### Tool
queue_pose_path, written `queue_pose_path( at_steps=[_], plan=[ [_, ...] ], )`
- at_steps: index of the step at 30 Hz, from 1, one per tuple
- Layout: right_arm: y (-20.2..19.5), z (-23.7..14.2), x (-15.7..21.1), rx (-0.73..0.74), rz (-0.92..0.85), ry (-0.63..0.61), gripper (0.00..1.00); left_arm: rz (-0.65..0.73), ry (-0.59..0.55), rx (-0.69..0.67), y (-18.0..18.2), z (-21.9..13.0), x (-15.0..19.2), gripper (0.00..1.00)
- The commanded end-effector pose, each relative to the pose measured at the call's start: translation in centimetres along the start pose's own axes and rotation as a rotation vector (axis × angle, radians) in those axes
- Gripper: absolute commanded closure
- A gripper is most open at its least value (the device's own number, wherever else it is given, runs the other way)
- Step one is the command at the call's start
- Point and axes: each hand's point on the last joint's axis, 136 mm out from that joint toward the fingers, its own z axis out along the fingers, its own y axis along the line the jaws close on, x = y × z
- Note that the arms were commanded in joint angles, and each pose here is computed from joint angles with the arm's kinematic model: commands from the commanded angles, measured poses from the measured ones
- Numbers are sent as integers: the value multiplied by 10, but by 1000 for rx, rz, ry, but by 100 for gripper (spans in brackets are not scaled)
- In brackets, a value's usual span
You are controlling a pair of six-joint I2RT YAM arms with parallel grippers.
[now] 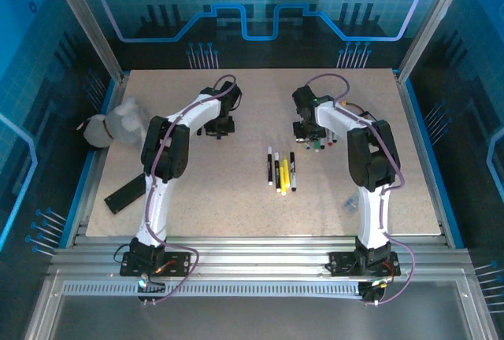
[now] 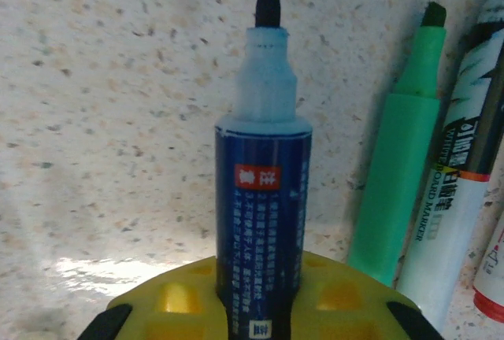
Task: Open the pen caps
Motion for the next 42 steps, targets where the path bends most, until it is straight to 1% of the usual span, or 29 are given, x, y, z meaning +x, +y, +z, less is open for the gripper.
queue_pose_path(
  at_steps=[1,4,5,6,12,18,22,26,28,33,37,39,42],
  plan=[
    [-16,5,1,70,1,29,100,18,20,-63,15,6,1,97],
    [-19,8,3,93,6,33,96,16,16,-85,19,7,-1,83],
    [-21,9,4,101,6,35,93,17,18,-87,19,8,-1,77],
    [-22,10,5,109,9,38,92,14,18,-90,20,9,-2,74],
    [-33,15,9,178,20,62,78,13,24,-91,19,9,-3,72],
    [-36,8,9,185,35,48,74,8,8,-98,21,2,-6,70],
    [-38,0,6,189,38,30,68,4,-3,-97,22,-6,-9,70],
    [-39,-9,3,186,40,15,64,0,-24,-95,24,-17,-15,68],
    [-40,-13,3,189,41,7,64,-1,-37,-90,23,-24,-19,68],
    [-42,-32,-1,187,54,-24,63,-12,-81,-73,23,-50,-31,68],
    [-39,-65,-4,149,67,-91,63,-15,-164,-41,18,-88,-38,68],
    [-33,-83,-3,116,63,-127,63,-23,-198,9,10,-106,-38,67],
    [-16,-103,8,34,43,-175,57,-35,-217,166,-19,-126,-28,64]
  ],
)
